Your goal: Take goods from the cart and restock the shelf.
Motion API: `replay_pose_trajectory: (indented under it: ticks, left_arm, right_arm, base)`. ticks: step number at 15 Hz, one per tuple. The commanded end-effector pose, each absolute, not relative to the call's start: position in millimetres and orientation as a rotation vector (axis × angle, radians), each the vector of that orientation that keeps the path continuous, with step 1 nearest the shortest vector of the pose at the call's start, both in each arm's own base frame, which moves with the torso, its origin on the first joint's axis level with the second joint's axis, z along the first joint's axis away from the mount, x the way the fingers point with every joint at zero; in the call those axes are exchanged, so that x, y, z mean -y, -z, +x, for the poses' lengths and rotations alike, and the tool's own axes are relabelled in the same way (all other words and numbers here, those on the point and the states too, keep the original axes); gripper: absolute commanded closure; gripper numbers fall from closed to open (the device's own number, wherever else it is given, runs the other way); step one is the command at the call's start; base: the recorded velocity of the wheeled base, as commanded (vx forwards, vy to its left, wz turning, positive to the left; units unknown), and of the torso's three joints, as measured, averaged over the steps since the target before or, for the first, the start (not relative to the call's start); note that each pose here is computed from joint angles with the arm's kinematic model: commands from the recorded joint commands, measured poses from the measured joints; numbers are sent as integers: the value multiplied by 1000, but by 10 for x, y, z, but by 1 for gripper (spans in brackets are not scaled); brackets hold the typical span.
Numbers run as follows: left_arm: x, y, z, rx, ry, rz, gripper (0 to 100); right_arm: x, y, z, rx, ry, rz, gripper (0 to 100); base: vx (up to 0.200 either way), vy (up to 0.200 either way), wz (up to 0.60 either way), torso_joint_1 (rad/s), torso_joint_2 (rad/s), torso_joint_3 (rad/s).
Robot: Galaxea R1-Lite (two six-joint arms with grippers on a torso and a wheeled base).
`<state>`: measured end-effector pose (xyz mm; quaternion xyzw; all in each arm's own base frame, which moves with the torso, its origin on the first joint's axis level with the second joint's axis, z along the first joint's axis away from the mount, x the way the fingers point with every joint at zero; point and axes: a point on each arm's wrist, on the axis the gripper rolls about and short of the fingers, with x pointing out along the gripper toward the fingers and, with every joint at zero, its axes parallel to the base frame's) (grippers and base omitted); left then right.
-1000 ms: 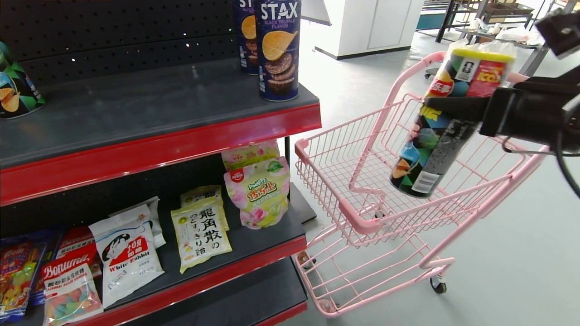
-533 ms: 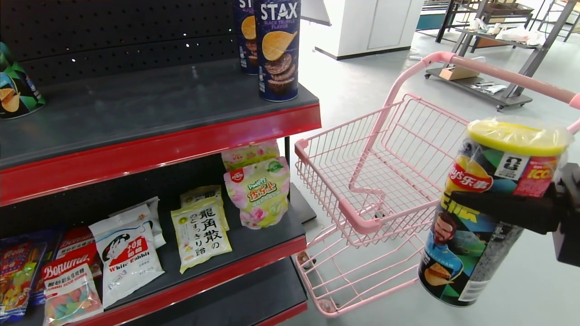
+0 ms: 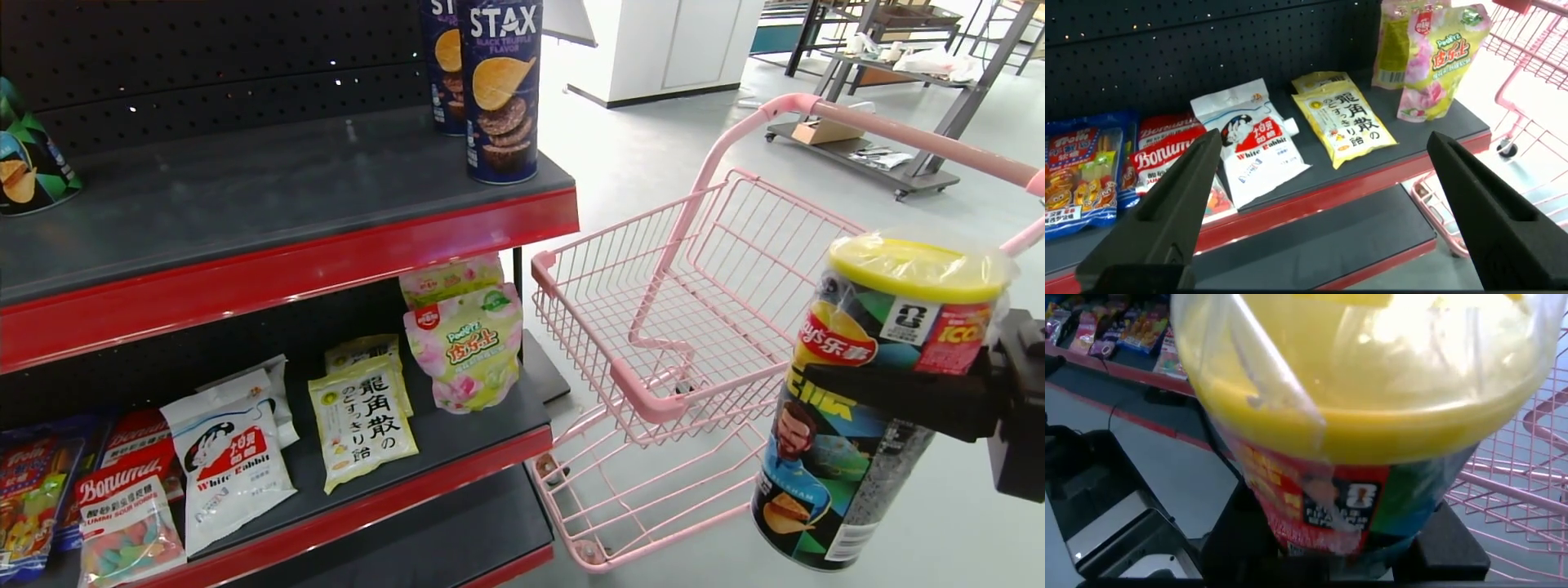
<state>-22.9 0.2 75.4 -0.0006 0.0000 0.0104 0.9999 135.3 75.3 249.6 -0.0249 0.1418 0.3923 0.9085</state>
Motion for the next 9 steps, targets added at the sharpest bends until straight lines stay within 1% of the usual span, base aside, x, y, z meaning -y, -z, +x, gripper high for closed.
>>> replay_pose_trajectory:
  ticks: [1,3,5,9]
  left_arm:
    - [-2,-755,-228,0,-20,-2,0]
    - [-2,-755,-228,0,-20,-2,0]
    - [-2,-755,-228,0,-21,-2,0]
    - [-2,-755,-228,0,-23,-2,0]
  right_arm:
    - [-758,-2492,1364,-295,-810,-52,100]
    - [-762,-2501,1362,-286,-816,-65,100]
    - [-768,-2510,1378,-277,-820,-82,100]
    - [-789,-2548,1421,-267,-820,-86,100]
  base:
    - [0,0,0,46,-198,-163]
    - [0,0,0,88,-366,-281]
    - [0,0,0,103,-469,-351]
    - [0,0,0,146,-513,-367]
